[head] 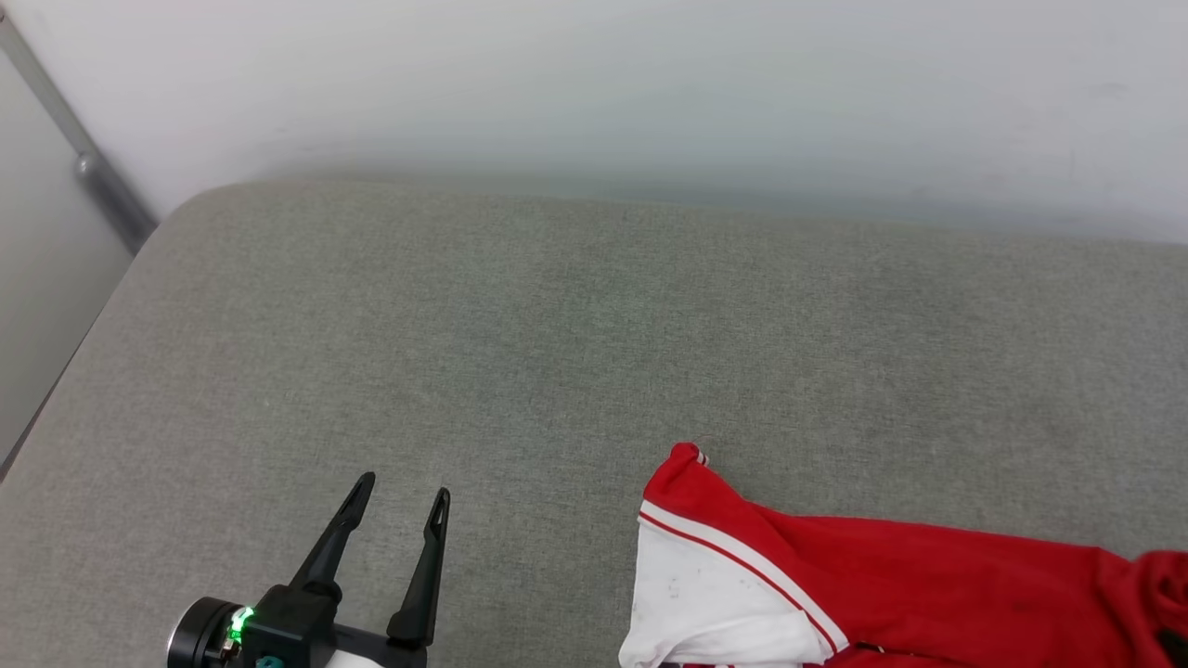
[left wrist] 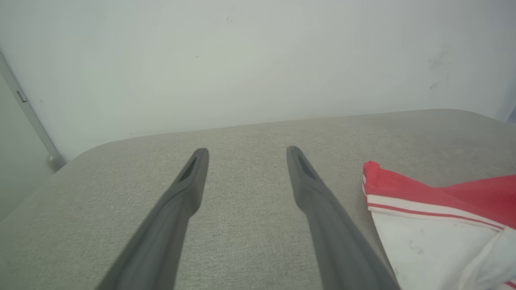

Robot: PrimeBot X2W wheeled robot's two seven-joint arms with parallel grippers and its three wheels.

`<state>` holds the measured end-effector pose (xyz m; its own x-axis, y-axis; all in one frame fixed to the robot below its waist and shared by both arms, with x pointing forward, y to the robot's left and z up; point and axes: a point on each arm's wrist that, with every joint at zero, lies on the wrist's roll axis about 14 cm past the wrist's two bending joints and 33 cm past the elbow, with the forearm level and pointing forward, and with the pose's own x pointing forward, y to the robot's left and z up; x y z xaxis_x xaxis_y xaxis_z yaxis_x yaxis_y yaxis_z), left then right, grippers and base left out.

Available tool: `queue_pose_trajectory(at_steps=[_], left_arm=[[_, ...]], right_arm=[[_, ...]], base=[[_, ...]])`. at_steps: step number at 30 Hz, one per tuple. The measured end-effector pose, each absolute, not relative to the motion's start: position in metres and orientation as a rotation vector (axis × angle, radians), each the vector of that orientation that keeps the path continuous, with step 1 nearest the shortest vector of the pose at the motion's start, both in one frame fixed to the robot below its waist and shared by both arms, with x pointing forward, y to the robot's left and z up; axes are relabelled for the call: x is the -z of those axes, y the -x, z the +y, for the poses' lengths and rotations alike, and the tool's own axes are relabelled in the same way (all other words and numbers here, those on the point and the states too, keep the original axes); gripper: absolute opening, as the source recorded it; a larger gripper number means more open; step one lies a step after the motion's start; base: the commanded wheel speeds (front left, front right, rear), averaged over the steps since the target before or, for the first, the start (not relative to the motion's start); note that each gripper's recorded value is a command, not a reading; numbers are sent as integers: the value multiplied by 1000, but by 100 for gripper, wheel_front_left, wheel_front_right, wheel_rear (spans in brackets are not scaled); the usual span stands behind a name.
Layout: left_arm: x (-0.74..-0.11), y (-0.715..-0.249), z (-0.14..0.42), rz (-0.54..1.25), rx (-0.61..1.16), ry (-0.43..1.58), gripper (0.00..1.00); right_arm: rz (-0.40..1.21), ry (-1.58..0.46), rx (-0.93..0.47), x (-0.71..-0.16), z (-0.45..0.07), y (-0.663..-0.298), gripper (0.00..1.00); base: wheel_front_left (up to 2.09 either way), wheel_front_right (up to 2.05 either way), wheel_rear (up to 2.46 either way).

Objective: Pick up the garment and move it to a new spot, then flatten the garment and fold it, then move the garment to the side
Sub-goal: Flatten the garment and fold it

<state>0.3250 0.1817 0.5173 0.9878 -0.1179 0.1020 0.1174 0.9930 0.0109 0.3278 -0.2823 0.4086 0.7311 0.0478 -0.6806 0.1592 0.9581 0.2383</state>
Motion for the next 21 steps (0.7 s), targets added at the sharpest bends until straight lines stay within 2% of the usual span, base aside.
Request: queue_pose_trajectory(at_steps=[21], left_arm=[[-511, -321, 182, -85, 102, 12, 100]], right_arm=[[711, -408, -608, -484, -47, -335, 0]], base=[[0, 0, 0]])
